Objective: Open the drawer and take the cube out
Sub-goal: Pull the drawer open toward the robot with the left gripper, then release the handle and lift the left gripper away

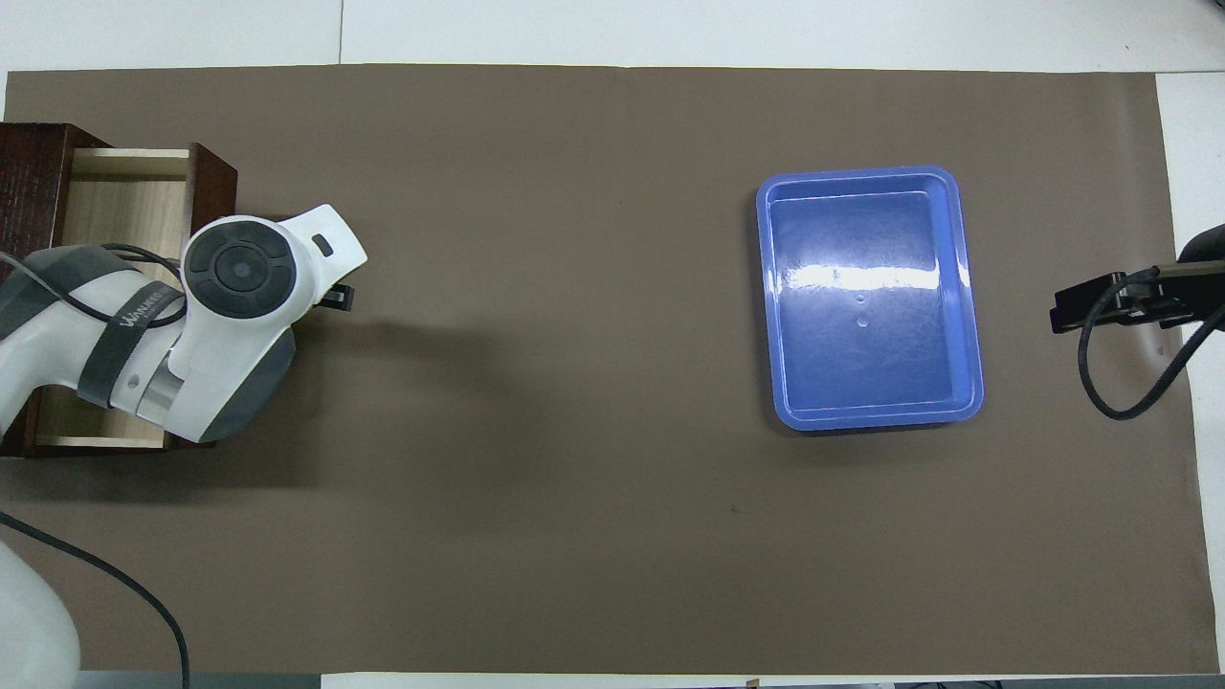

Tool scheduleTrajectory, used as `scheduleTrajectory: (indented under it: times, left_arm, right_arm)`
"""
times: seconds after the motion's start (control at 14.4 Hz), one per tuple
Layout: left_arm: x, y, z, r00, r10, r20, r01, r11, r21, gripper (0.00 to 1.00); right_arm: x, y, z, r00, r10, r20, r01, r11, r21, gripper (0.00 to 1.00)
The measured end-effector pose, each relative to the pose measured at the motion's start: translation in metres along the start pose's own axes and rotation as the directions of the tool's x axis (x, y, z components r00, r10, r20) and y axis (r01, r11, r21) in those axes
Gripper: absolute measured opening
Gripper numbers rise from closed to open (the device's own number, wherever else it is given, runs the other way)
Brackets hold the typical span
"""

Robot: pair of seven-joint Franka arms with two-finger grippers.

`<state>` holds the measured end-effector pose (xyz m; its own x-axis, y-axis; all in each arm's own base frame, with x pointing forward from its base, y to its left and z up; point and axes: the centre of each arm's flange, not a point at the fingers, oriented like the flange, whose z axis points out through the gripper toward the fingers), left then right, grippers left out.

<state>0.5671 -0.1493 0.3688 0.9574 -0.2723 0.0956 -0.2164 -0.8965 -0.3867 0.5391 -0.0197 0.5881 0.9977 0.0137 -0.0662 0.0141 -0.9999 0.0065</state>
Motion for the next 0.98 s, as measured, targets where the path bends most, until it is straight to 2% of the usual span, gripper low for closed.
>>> scheduleTrajectory:
  times: [0.14, 0.56, 0.63, 0.77, 0.98]
  left_arm:
    - [-0.002, 0.013, -0.004, 1.000, 0.010, 0.010, -0.010, 1.000, -0.005, 1.00]
    - [0.005, 0.007, -0.015, 0.999, -0.015, 0.035, 0.016, 1.000, -0.004, 1.00]
    - [0.011, 0.001, -0.029, 0.998, -0.038, 0.048, 0.039, 0.999, -0.003, 1.00]
    - [0.025, -0.012, -0.063, 0.992, -0.105, 0.073, 0.108, 0.993, -0.043, 1.00]
    - [0.035, -0.045, -0.113, 0.969, -0.204, 0.140, 0.216, 0.974, -0.074, 1.00]
  right_arm:
    - [0.000, 0.000, 0.000, 1.000, 0.001, 0.000, -0.001, 1.000, 0.000, 1.00]
    - [0.000, 0.001, 0.000, 1.000, 0.003, 0.000, -0.003, 1.000, 0.000, 1.00]
    - [0.000, 0.002, 0.000, 1.000, 0.004, 0.000, -0.004, 1.000, 0.000, 1.00]
    - [0.000, 0.004, 0.000, 1.000, 0.008, 0.000, -0.008, 1.000, 0.001, 1.00]
    - [0.000, 0.004, 0.000, 1.000, 0.014, 0.000, -0.014, 1.000, 0.001, 1.00]
